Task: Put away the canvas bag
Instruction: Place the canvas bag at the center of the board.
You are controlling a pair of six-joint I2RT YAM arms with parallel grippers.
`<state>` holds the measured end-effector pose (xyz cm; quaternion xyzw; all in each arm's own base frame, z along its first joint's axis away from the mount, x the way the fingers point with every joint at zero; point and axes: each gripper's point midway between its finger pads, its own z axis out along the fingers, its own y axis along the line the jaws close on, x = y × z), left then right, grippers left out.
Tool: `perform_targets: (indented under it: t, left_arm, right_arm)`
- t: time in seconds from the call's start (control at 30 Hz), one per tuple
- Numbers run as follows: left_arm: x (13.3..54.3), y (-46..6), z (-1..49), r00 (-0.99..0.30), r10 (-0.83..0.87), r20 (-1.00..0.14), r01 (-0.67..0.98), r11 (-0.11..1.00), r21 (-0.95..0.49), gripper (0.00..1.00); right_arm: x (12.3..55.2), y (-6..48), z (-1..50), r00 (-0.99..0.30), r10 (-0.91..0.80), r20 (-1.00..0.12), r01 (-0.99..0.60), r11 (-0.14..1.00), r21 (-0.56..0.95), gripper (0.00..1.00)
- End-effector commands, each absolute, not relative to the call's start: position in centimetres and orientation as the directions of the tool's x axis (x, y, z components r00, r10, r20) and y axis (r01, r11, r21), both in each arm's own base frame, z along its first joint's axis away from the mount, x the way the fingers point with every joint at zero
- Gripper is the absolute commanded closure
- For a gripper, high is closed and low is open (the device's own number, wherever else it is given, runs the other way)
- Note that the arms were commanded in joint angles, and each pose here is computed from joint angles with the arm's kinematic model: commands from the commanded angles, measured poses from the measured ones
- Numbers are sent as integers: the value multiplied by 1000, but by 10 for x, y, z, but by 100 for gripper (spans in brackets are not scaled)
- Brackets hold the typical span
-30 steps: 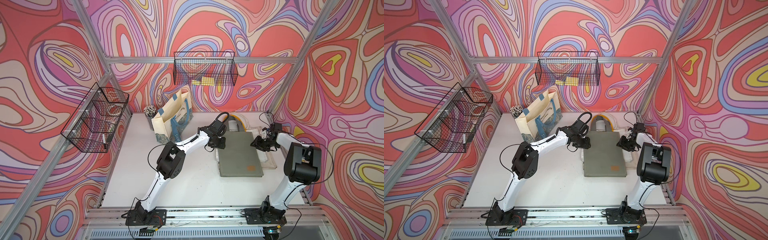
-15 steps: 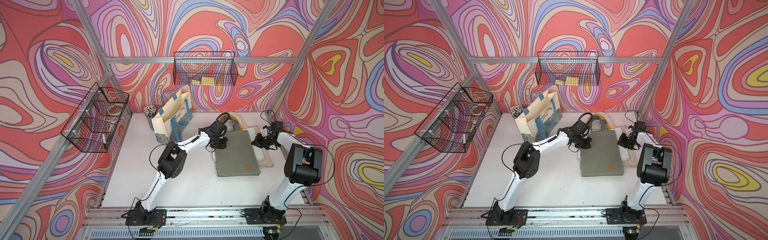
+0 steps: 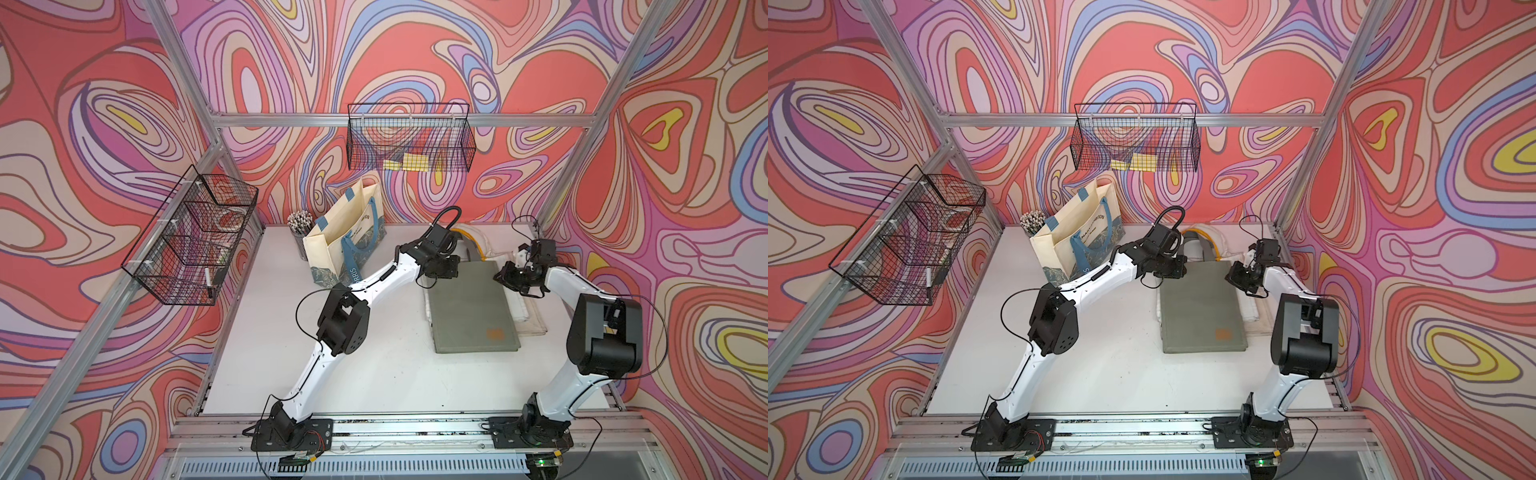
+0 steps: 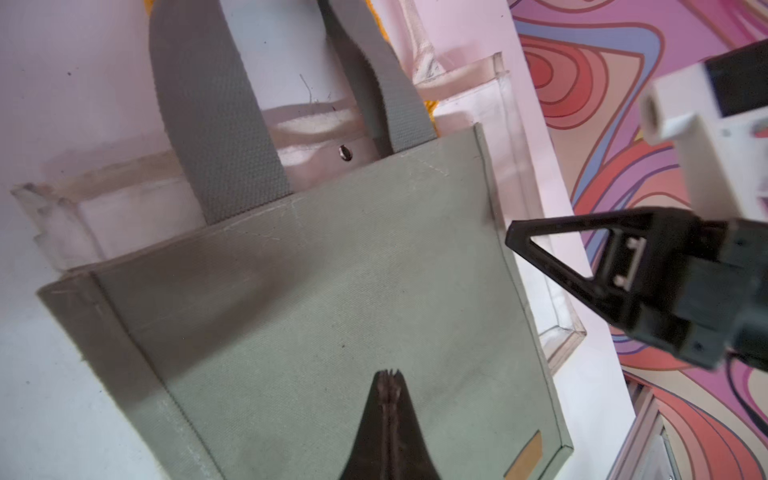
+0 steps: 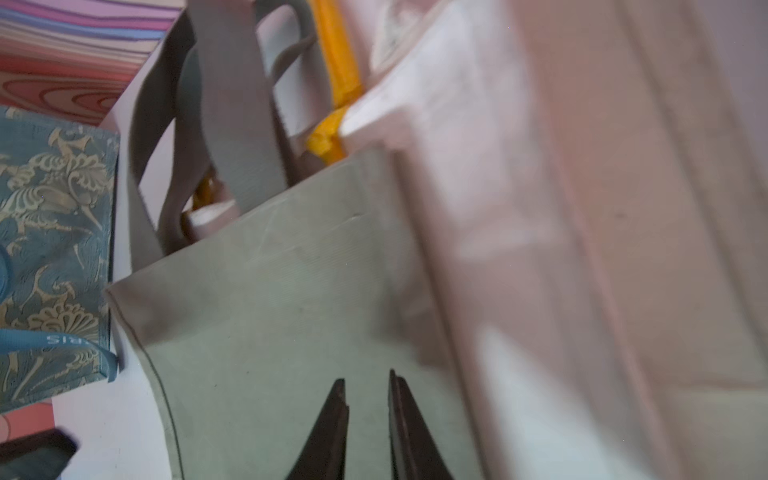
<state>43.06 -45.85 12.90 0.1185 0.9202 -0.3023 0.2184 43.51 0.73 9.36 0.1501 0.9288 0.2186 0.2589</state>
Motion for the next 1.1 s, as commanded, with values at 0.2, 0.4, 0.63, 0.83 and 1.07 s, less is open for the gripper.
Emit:
perform_targets:
  t: [0.2, 0.4, 0.63, 0.83, 1.07]
  left_arm:
    - [418, -441, 38, -971, 31, -237, 143, 869, -473, 96]
    - [416, -436, 49, -968, 37, -247, 154, 866, -476, 95]
    - [406, -408, 141, -888, 68, -454, 294, 844, -448, 88]
    - [379, -360, 203, -790, 172, -588, 415, 857, -307, 73]
    - [359, -278, 279, -626, 296, -722, 439, 898, -12, 53]
  right_arm:
    - [434, 18, 20, -832, 445, -330, 304, 865, 400, 78]
    - [435, 17, 32, -830, 419, -367, 272, 880, 390, 77]
    - [412, 31, 95, -828, 367, -424, 194, 897, 398, 73]
    - [359, 62, 85, -884, 304, -356, 154, 907, 392, 72]
    - [328, 90, 33, -936, 255, -244, 151, 914, 376, 71]
